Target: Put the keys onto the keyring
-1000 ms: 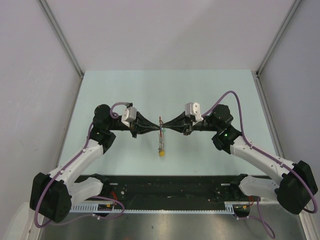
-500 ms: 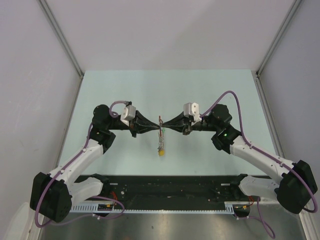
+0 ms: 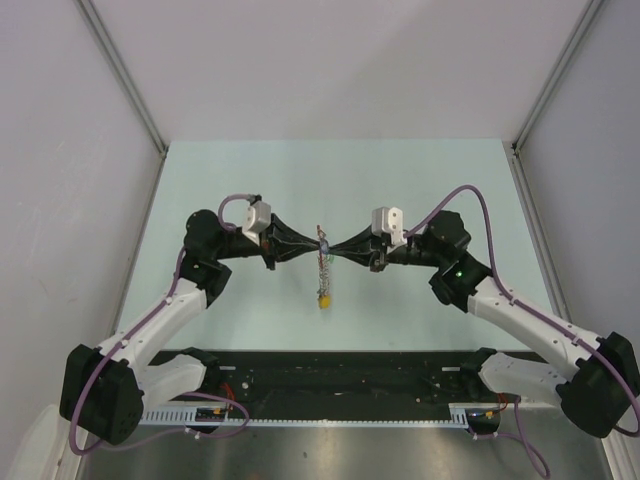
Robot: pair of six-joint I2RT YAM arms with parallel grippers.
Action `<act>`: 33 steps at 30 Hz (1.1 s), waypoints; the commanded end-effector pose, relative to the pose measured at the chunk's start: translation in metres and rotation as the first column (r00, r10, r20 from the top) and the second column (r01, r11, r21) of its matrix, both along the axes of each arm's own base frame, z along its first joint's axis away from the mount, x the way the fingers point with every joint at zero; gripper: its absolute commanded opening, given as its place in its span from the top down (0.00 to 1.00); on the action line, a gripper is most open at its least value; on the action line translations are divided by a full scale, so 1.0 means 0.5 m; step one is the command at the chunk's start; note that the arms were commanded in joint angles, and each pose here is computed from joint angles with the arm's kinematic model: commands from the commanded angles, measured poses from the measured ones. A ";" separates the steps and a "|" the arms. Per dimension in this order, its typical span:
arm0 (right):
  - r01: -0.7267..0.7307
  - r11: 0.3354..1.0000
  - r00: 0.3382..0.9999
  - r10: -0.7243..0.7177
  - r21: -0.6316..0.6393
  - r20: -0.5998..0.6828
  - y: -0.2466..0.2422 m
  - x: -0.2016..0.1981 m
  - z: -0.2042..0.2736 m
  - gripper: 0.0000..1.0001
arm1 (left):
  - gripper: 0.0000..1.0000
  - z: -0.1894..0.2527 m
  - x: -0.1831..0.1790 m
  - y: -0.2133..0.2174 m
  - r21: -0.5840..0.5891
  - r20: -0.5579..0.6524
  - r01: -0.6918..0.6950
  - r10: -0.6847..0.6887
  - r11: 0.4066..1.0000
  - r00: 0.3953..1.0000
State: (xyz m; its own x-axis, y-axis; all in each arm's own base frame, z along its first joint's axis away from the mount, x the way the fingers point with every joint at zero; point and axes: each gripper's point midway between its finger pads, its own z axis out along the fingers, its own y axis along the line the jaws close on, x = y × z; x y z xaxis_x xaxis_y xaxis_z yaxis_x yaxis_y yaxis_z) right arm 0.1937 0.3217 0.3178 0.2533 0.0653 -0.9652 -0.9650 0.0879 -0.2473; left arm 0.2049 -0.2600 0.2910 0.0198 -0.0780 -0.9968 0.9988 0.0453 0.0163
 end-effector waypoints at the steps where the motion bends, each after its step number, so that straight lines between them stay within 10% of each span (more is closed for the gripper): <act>1: 0.011 1.000 0.999 -0.012 0.021 0.041 -0.013 -0.016 0.044 1.00 | 1.00 0.045 0.022 0.003 -0.068 0.004 -0.088 0.088 0.994 0.996; 33: -0.018 0.993 1.000 0.016 0.115 0.019 0.008 -0.026 0.105 1.00 | 1.00 0.025 -0.070 0.009 -0.028 0.092 0.078 -0.075 0.997 0.993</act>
